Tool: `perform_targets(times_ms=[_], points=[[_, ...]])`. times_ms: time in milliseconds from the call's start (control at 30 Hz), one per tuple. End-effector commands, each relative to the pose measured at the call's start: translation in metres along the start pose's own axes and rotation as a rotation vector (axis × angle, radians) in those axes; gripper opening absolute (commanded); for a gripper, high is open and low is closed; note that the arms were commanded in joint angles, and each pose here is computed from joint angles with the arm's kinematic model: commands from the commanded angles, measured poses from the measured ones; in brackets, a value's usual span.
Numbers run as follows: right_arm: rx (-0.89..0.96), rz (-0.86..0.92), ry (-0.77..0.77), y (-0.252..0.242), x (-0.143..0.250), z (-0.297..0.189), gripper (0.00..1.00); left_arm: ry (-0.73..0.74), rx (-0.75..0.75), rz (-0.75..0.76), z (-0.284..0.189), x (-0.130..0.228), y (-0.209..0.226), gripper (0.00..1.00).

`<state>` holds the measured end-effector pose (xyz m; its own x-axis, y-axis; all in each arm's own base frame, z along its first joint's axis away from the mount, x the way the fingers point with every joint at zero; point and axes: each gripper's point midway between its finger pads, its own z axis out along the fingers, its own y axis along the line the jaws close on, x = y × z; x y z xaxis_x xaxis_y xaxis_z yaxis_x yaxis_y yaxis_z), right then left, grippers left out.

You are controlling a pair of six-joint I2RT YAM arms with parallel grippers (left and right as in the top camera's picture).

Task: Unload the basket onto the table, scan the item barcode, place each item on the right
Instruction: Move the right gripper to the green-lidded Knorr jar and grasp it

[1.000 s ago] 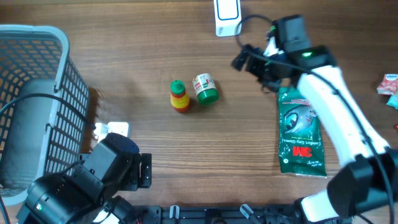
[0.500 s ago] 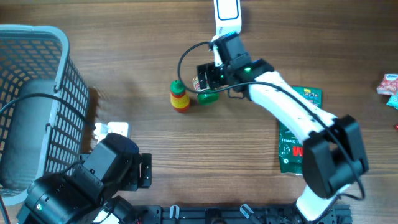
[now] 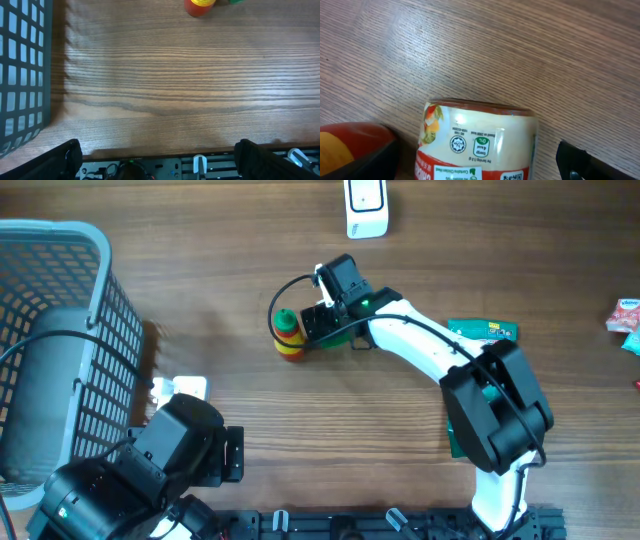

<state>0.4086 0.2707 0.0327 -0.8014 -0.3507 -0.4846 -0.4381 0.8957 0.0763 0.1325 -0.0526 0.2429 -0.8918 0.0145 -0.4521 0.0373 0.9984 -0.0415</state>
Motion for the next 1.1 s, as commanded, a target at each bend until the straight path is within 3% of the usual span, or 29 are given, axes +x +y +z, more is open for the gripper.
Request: perform_targets(times_ms=[0, 200, 300, 400, 467, 633, 733, 767, 867, 1067], points=[[-0.009, -0.006, 0.052, -0.001, 0.015, 0.013, 0.88, -0.011, -0.002, -0.013, -0.001, -0.001, 0.001, 1.00], [-0.120, 0.183, 0.116, -0.003, 0.023, 0.010, 0.80, -0.012, -0.001, -0.013, -0.001, -0.001, 0.001, 1.00], [-0.231, 0.289, 0.169, -0.012, 0.029, 0.003, 0.70, -0.011, -0.002, -0.013, -0.001, -0.001, 0.001, 1.00], [-0.414, 0.414, 0.221, -0.027, 0.033, -0.013, 0.69, -0.012, -0.001, -0.013, -0.001, -0.001, 0.001, 1.00], [-0.405, 0.478, 0.239, -0.050, 0.039, -0.017, 0.74, -0.011, -0.002, -0.013, -0.001, -0.001, 0.001, 1.00], [-0.198, 0.584, 0.312, -0.113, 0.070, -0.022, 0.87, -0.012, -0.001, -0.013, -0.001, -0.001, 0.001, 1.00], [-0.152, 0.546, 0.333, -0.120, 0.078, -0.026, 0.92, -0.011, -0.002, -0.013, -0.001, -0.001, 0.001, 1.00], [-0.113, 0.551, 0.330, -0.126, 0.079, -0.027, 1.00, -0.012, -0.001, -0.013, -0.001, -0.001, 0.001, 1.00], [0.132, 0.654, 0.330, -0.161, 0.089, -0.035, 1.00, -0.012, -0.001, -0.013, -0.001, -0.001, 0.001, 1.00], [0.455, 0.668, 0.331, -0.205, 0.106, -0.066, 1.00, -0.012, -0.001, -0.013, -0.001, -0.001, 0.001, 1.00]])
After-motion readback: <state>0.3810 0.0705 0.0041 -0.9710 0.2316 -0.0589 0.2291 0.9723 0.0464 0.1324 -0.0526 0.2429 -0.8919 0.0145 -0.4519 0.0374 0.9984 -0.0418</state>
